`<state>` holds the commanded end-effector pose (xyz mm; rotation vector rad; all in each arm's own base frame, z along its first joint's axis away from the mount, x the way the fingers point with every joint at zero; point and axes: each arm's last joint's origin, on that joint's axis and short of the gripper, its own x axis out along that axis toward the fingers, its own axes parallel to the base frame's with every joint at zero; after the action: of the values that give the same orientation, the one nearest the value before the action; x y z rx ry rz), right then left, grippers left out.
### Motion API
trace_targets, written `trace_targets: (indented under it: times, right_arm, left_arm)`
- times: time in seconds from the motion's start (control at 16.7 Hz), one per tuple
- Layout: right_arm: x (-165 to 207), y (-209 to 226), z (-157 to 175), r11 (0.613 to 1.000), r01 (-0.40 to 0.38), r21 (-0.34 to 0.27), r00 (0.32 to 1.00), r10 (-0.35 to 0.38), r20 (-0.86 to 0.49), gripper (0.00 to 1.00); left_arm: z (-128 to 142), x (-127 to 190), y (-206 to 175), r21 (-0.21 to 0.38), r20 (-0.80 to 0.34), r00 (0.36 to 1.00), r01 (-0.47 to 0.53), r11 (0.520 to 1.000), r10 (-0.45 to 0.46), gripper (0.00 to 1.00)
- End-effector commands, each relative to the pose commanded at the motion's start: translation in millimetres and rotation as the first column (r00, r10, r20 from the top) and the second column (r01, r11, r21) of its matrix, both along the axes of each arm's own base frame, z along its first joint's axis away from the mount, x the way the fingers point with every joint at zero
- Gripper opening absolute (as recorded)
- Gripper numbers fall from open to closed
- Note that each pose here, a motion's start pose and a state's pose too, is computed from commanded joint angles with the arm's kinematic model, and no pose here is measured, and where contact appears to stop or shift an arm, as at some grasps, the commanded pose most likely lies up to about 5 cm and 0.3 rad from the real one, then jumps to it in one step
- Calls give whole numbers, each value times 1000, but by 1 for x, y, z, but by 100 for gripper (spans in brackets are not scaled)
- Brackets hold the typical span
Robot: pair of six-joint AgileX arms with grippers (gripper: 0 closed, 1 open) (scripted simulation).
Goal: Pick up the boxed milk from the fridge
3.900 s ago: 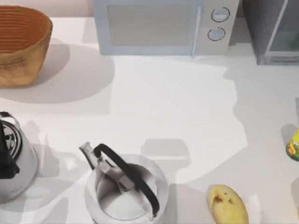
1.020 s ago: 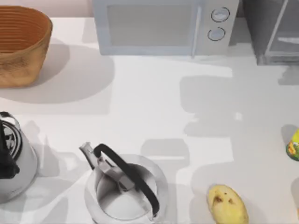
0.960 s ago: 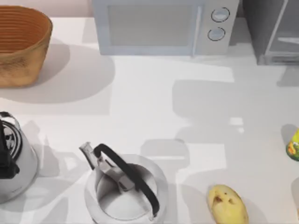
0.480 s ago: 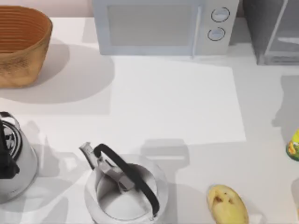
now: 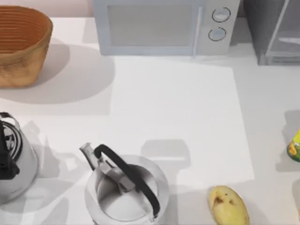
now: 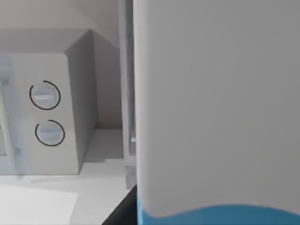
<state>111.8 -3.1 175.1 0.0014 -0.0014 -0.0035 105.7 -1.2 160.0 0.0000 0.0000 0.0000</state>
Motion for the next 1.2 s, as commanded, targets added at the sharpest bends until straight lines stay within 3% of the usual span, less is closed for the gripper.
trace_targets:
  times: [0.24, 0.72, 0.96, 1.2]
  right_arm:
    - [-6, 2, -15, 1000, -3, -1, 1000, 3, -2, 0]
    - [-5, 3, -11, 1000, -20, 0, 1000, 20, 6, 0]
    - [7, 8, 7, 994, -112, -5, 993, 112, 42, 0]
    - [36, 17, 21, 968, -249, -10, 968, 250, 41, 0]
  left_arm:
    - [0, 0, 0, 0, 0, 1000, 0, 1000, 0, 100]
    - [0, 0, 0, 0, 0, 1000, 0, 1000, 0, 100]
    - [0, 0, 0, 0, 0, 1000, 0, 1000, 0, 100]
    - [0, 0, 0, 0, 0, 1000, 0, 1000, 0, 100]
